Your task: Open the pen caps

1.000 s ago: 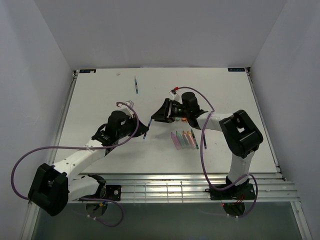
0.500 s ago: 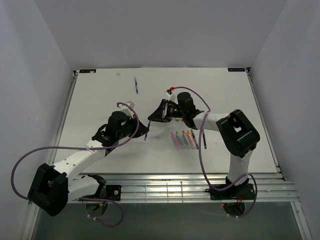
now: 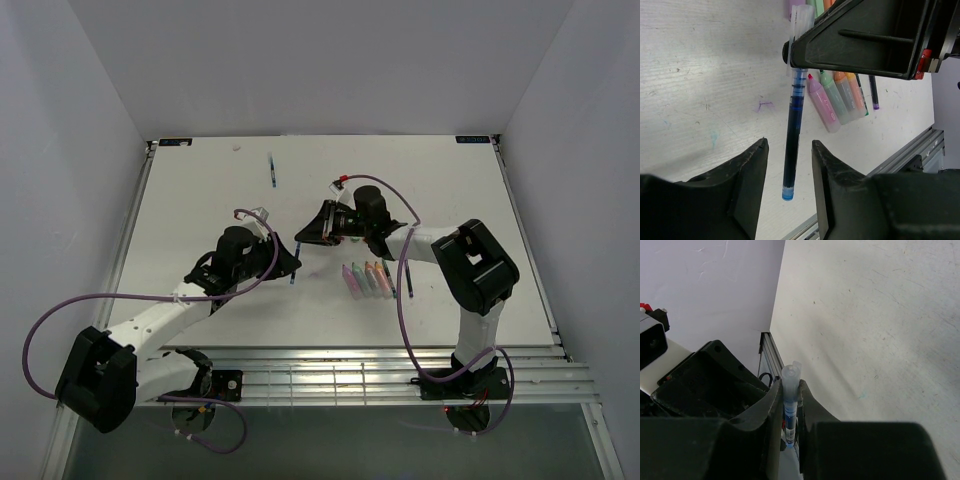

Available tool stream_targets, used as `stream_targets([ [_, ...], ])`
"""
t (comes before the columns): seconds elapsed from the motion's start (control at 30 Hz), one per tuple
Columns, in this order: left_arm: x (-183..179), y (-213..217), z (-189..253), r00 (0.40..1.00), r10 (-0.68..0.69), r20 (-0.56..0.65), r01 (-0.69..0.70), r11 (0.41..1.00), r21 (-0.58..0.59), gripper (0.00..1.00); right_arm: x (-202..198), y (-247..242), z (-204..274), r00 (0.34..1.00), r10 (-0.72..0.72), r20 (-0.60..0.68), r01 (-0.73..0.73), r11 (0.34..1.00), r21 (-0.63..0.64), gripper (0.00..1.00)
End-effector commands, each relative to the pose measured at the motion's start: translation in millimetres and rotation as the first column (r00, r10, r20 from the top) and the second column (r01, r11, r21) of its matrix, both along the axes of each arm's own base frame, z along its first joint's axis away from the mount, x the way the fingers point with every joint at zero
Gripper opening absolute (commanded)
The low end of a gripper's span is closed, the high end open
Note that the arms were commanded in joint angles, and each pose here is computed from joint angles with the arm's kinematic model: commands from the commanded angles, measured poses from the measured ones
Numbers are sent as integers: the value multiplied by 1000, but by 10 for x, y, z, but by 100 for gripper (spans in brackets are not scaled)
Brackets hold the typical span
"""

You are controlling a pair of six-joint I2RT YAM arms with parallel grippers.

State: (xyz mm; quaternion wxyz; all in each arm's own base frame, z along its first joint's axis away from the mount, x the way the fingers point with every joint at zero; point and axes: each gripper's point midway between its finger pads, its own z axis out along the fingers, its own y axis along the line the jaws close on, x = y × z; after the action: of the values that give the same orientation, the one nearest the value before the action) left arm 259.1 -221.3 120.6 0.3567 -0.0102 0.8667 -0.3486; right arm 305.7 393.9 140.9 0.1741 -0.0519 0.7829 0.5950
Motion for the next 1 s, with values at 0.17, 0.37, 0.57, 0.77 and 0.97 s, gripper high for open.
stream_targets([
  [0.17,-5,-104,21,999,-38,18,38,999,-38,44,-13,10,247,998,-2,55,-1,998,57,8],
  [0.37,-19,-138,-35,999,-54,2,54,998,-43,30,-13,45,273,998,2,59,-6,998,62,8],
  [0.57,-28,-146,-52,998,-56,1,56,997,-47,14,-14,61,295,998,3,60,-7,998,65,8],
  [0.77,-84,-153,-115,998,-63,-22,62,997,-56,0,109,114,298,997,-14,71,10,998,58,8],
  [0.97,-222,-161,-201,997,-71,-43,69,996,-58,0,433,198,332,991,-68,112,67,998,14,8],
])
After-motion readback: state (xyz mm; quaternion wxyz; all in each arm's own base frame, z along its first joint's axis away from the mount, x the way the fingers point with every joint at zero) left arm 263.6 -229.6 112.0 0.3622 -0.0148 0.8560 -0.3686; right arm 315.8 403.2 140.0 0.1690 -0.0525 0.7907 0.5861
